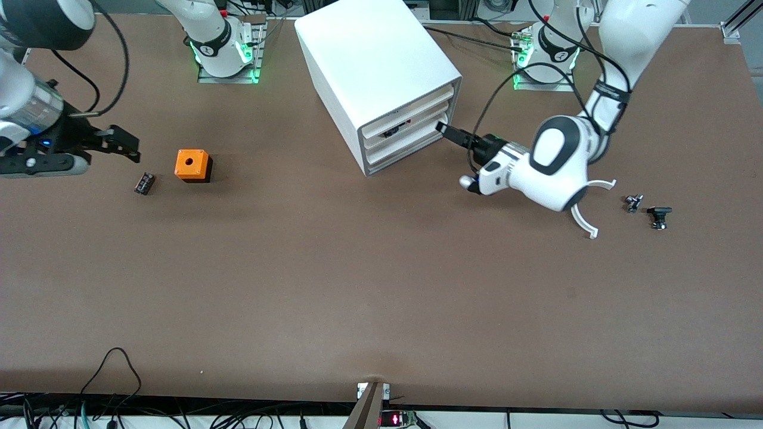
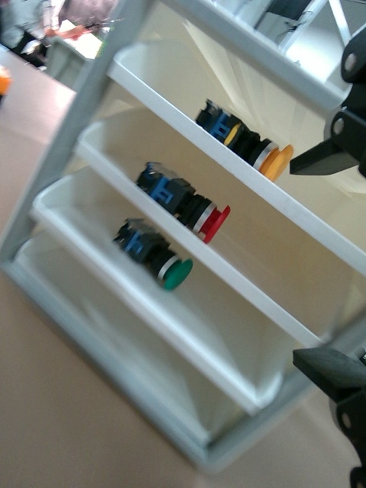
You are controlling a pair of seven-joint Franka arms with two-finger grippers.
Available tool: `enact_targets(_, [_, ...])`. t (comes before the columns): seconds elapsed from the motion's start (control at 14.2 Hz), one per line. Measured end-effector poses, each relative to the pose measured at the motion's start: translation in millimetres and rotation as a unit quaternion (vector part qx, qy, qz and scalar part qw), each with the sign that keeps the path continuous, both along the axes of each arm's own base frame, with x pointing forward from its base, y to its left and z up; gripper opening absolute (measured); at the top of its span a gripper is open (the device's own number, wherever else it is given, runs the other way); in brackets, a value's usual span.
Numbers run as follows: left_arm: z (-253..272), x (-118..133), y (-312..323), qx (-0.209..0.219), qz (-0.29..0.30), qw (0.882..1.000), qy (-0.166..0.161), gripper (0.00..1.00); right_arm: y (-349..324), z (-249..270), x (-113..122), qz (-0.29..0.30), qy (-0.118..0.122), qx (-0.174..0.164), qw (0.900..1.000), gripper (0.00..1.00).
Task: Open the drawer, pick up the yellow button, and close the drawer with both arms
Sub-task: 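Reach the left gripper to the drawer handle and grasp it, then pull the drawer open with the left gripper while the right gripper approaches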
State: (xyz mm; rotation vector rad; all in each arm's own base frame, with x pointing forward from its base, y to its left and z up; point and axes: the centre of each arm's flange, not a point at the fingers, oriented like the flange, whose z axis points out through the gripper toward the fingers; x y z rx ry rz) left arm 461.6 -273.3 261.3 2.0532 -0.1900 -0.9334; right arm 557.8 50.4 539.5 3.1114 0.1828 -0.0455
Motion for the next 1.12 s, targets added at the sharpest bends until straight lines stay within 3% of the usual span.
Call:
enact_targets(0.28, [-8, -37, -20, -0.014, -0.032, 0.999, 0.008, 0.96, 71, -30, 24, 0.057, 0.003, 0.017, 0.998, 1.0])
enact_targets(0.63, [-8, -43, -14, -0.054, -0.043, 0.997, -0.02, 0.49, 182, -53, 33, 0.142, -0.005, 0.032, 0.989, 1.0])
enact_targets(0.77, [-4, -33, -1, -0.051, -0.028, 0.998, -0.028, 0.4, 224, -52, 31, 0.173, -0.016, 0.039, 0.984, 1.0])
enact_targets(1.12, [16, 43, 92, -0.044, 0.067, 0.992, -0.093, 0.19, 325, -61, 21, 0.242, -0.065, 0.066, 0.966, 1.0])
